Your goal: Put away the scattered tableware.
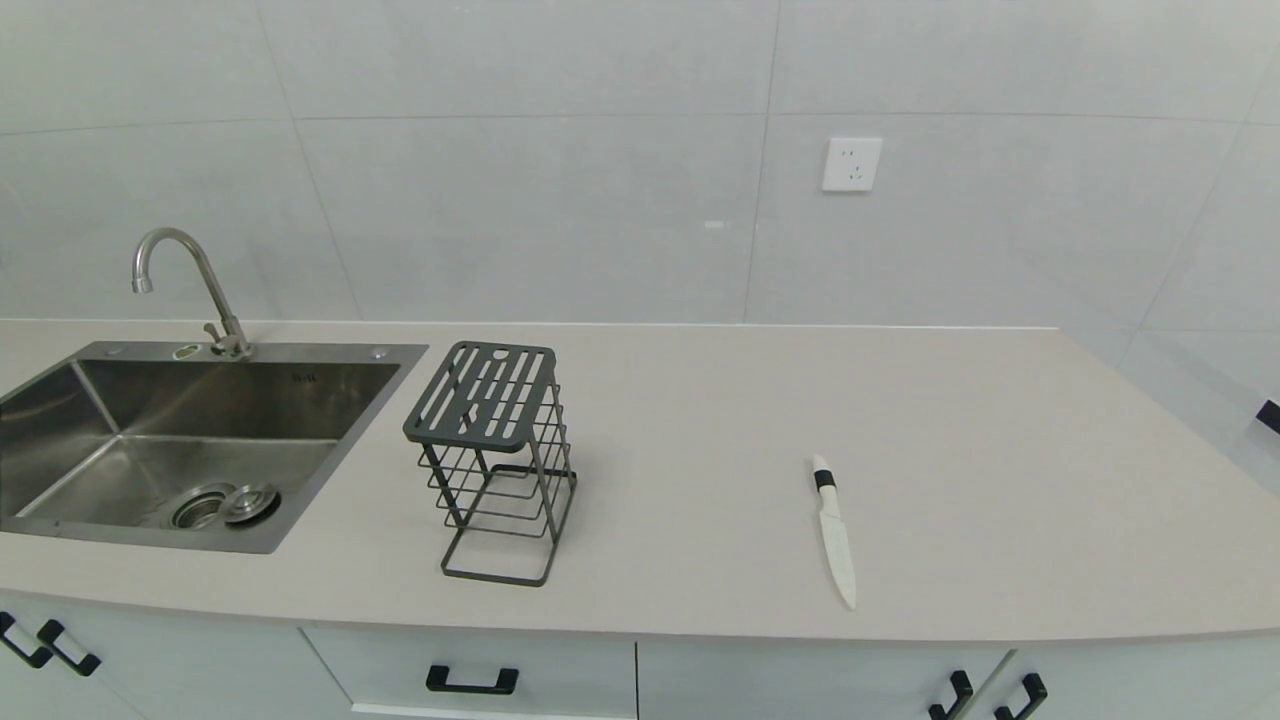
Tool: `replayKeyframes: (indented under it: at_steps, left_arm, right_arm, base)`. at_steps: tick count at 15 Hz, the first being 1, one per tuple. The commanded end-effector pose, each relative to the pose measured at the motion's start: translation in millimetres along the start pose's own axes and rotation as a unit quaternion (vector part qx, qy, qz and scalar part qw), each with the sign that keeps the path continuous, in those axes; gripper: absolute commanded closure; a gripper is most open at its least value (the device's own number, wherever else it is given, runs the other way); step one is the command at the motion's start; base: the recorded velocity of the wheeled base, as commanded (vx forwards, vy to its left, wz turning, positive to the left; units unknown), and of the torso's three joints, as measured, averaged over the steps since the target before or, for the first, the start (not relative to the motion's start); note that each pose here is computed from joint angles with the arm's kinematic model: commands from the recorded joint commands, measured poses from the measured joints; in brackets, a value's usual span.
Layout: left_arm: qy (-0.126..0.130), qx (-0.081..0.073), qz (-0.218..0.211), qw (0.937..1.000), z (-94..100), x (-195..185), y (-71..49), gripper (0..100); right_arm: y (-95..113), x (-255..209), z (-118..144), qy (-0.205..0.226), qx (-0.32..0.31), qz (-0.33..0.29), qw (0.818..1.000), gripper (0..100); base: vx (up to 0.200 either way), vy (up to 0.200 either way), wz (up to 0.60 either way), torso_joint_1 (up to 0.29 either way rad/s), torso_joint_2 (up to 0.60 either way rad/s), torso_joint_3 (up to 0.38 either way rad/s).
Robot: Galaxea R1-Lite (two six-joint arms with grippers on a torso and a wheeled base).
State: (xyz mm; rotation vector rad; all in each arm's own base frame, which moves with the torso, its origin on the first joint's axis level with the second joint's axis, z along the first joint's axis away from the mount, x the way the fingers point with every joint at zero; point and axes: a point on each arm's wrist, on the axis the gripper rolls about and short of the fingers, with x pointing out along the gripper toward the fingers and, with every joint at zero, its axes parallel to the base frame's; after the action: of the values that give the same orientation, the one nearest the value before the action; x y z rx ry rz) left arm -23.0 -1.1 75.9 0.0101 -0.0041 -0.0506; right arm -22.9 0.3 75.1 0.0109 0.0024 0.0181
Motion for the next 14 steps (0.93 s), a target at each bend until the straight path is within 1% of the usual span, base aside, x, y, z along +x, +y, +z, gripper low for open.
replayKeyframes:
  at_steps: [1,4,11,12,13,14]
  left_arm:
    - [0.0,0.0,0.0,1.0,0.1,0,0.0,0]
    - [0.0,-0.003,0.001,1.0,0.1,0,0.0,0]
    - [0.001,-0.001,0.001,1.0,0.0,0,0.0,0]
    - [0.001,-0.001,0.001,1.0,0.0,0,0.0,0]
    - [0.002,-0.001,0.002,1.0,-0.5,0,0.1,0]
    - [0.001,0.0,0.002,1.0,0.0,0,0.1,0]
  right_arm:
    - [0,0,0,0.001,0.001,0.0,1.0,0]
    - [0,0,0,0.001,0.001,0.0,1.0,0]
    - [1,0,0,0.002,-0.001,0.01,1.0,0]
    - [1,0,4,-0.017,0.001,0.009,1.0,0]
    - [1,-2,20,-0.086,-0.005,0.008,0.996,0]
    - [0,-6,31,-0.122,-0.008,-0.008,0.992,0]
  base:
    - [0.0,0.0,0.0,0.0,0.0,0.0]
    - [0.0,0.0,0.0,0.0,0.0,0.0]
    - [0.0,0.0,0.0,0.0,0.0,0.0]
    - [0.0,0.0,0.0,0.0,0.0,0.0]
    - [0.0,0.0,0.0,0.0,0.0,0.0]
    - [0.0,0.0,0.0,0.0,0.0,0.0]
